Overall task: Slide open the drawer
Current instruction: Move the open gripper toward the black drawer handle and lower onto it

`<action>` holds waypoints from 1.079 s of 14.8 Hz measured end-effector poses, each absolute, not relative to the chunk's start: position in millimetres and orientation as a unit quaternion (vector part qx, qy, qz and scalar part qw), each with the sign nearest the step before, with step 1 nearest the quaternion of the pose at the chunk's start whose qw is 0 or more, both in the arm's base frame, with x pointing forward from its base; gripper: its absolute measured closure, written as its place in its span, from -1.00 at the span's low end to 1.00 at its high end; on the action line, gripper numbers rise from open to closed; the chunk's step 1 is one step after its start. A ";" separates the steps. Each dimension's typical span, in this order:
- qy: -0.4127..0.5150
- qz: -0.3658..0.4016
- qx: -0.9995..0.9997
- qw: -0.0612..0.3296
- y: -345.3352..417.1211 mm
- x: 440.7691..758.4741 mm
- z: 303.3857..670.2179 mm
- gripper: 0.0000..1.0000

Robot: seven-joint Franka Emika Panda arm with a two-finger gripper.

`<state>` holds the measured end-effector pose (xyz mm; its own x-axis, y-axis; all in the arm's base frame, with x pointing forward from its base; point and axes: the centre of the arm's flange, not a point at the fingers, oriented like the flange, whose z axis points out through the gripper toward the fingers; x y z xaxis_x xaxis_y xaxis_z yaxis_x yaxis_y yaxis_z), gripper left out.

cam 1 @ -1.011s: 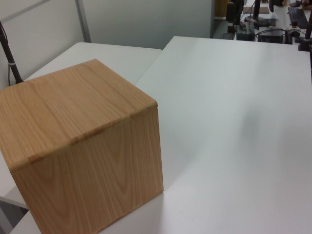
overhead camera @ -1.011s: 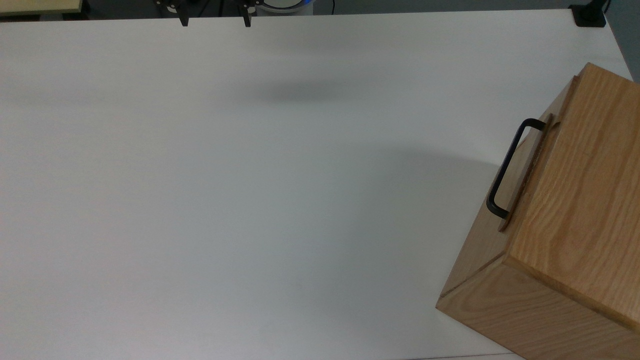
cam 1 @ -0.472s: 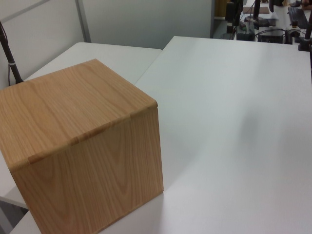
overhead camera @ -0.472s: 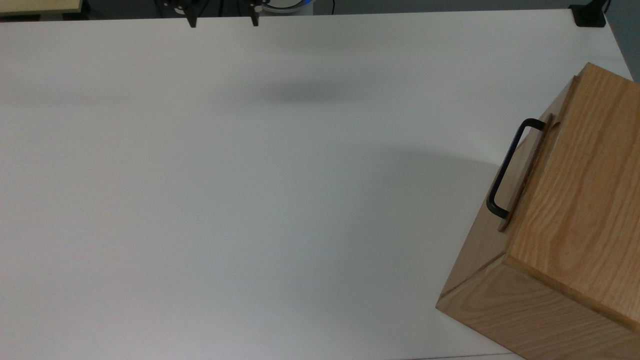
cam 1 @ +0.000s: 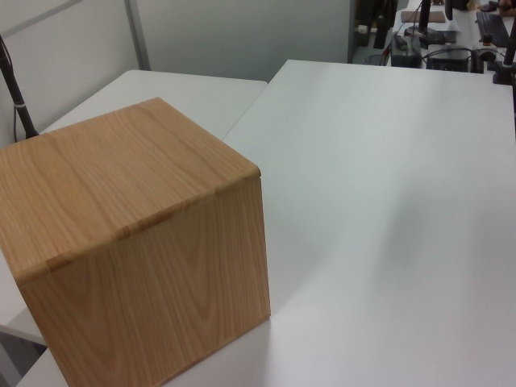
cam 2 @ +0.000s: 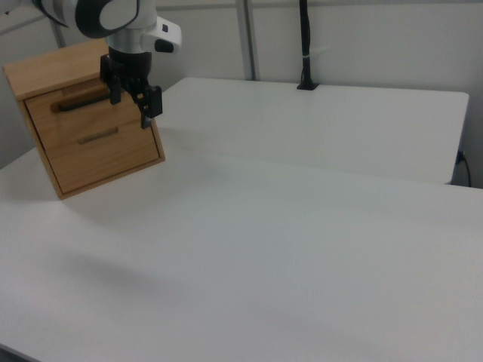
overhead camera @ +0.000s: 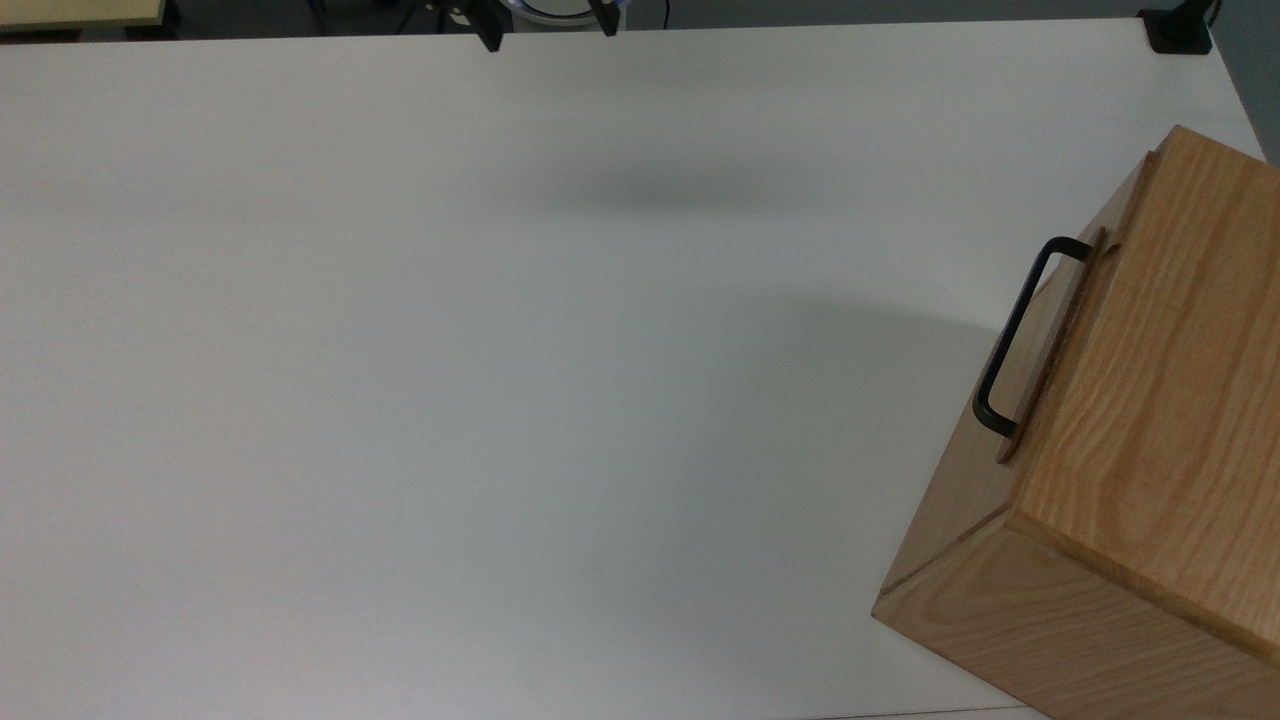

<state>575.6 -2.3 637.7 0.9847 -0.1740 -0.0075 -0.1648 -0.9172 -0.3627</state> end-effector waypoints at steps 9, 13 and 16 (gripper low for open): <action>0.222 -0.044 -0.934 0.277 140.6 632.9 603.0 -1.00; 0.229 -0.045 -0.930 0.283 186.7 653.2 585.1 -1.00; 0.233 -0.052 -0.927 0.290 215.3 663.7 571.9 -1.00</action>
<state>663.7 215.3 571.9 0.8864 -0.4614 -0.0382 -0.4012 -0.7241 -0.5610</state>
